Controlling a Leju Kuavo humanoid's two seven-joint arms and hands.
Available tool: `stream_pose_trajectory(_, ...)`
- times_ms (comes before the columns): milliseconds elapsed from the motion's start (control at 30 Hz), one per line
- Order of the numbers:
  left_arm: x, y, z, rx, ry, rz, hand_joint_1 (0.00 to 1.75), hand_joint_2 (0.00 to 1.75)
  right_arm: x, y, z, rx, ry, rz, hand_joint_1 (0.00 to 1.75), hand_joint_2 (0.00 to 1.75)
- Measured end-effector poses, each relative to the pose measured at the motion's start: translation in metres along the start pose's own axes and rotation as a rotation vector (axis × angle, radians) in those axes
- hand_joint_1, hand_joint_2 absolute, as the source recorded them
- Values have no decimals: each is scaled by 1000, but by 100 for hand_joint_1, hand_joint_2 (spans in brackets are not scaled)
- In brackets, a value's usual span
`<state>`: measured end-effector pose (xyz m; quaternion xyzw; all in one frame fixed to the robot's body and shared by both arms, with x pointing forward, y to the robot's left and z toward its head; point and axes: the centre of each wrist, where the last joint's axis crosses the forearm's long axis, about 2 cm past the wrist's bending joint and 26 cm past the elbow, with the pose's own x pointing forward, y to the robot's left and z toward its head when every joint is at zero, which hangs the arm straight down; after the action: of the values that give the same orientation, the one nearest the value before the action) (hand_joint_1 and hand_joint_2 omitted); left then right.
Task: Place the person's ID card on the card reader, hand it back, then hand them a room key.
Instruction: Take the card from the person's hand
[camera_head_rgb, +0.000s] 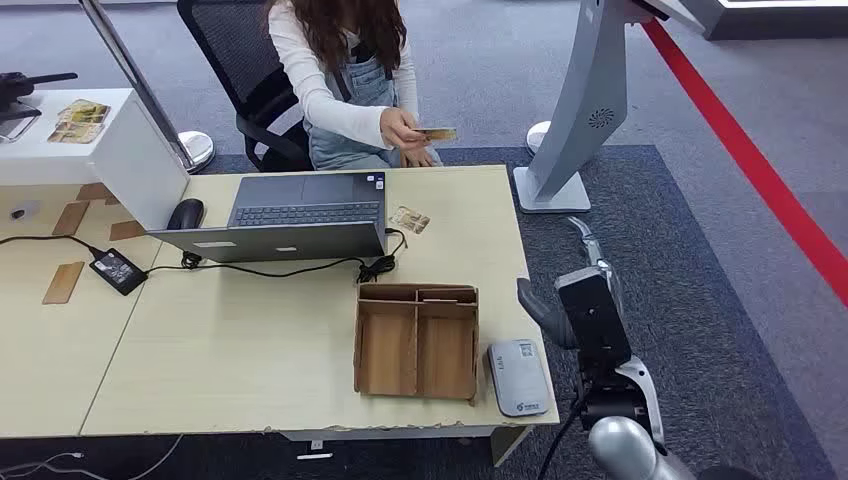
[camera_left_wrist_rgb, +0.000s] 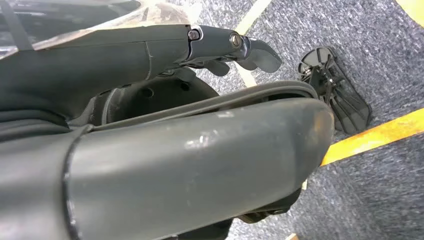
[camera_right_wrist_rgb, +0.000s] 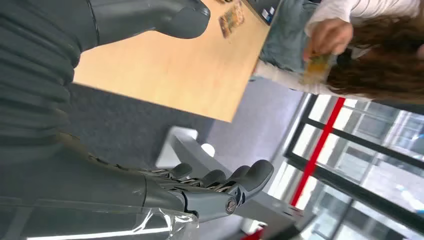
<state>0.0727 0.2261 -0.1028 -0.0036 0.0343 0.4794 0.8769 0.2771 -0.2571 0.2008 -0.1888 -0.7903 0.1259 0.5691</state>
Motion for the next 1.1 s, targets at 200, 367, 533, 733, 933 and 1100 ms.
stream_pose_trajectory(200, 2, 0, 0, -11, -6, -45, 0, 0, 44, -15, -49, 31, -143, 107, 14, 175)
stream_pose_trajectory(367, 2, -1, 0, -18, -13, -78, 0, 0, 75, -17, -78, 41, -238, 134, 10, 175)
stream_pose_trajectory(533, 2, -2, 0, -25, -24, -109, 0, 0, 90, -7, -98, 66, -271, 145, 8, 175)
stream_pose_trajectory(733, 0, -4, 1, -30, -40, -139, 0, 0, 91, 17, -113, 118, -262, 154, 6, 175)
stream_pose_trajectory(933, -2, -6, 1, -35, -53, -165, 0, 0, 86, 46, -121, 179, -232, 164, 4, 175)
stream_pose_trajectory(1100, -4, -7, 1, -41, -63, -179, 0, 0, 79, 67, -123, 228, -200, 175, 3, 175)
